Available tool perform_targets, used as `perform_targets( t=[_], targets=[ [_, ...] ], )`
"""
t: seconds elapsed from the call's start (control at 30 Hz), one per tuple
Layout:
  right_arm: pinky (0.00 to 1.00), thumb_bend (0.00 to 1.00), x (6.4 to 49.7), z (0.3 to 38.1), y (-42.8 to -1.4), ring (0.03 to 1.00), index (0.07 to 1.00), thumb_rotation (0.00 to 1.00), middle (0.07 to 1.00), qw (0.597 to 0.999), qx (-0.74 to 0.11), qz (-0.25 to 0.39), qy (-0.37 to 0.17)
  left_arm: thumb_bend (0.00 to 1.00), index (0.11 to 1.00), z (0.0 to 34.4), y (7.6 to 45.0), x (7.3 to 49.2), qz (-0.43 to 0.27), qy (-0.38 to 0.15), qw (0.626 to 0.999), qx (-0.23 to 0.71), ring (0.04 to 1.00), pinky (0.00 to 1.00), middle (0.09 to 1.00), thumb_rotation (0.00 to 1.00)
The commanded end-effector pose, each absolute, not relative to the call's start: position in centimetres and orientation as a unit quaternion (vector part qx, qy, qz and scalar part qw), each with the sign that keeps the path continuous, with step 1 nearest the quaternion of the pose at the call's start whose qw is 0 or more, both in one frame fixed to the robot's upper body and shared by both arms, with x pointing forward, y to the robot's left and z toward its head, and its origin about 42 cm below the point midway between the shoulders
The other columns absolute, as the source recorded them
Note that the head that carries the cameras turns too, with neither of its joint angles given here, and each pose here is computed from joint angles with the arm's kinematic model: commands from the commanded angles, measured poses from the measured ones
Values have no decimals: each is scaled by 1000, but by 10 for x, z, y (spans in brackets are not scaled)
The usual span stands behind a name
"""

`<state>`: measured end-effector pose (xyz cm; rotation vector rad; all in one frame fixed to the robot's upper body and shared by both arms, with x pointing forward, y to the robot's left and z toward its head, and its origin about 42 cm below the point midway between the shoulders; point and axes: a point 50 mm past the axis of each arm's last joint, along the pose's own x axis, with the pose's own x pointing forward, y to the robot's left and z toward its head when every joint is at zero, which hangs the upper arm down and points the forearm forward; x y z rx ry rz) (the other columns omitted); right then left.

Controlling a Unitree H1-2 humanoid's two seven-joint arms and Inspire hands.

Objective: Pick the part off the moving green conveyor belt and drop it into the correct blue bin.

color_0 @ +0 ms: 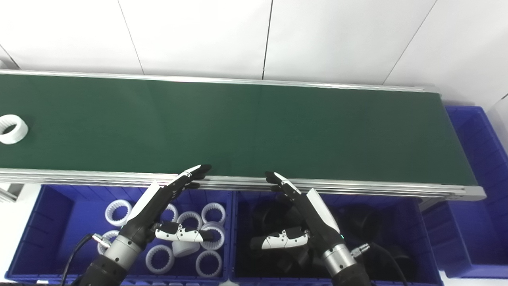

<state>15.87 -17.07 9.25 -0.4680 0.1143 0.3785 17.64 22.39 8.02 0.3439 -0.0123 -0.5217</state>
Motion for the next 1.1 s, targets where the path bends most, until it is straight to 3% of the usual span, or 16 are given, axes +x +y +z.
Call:
perform_targets(
  t=[0.0, 0.23, 0.5, 0.9, 1.07],
  targets=[
    [797, 895, 156, 97, -176, 862, 916, 264, 898, 959, -215, 180, 39, 904, 885, 82, 213, 176, -252, -36, 954, 158, 871, 818, 893, 210],
    [762, 895, 153, 90, -194, 846, 896, 172, 872, 957, -230, 175, 32, 910, 869, 60, 185, 171, -242, -63, 956, 151, 861, 824, 874, 258],
    [757, 929, 153, 81, -197, 842, 892, 249, 869, 954, -237, 178, 39, 916, 862, 49, 178, 171, -233, -74, 959, 145, 879, 848, 888, 276],
    [754, 965, 157, 66, -193, 844, 879, 176, 862, 956, -230, 177, 43, 948, 833, 37, 182, 175, -217, -66, 963, 148, 841, 802, 855, 282],
    [733, 974, 161, 59, -190, 832, 868, 176, 854, 956, -228, 179, 42, 925, 810, 37, 185, 178, -199, -68, 968, 136, 816, 758, 835, 234]
  ],
)
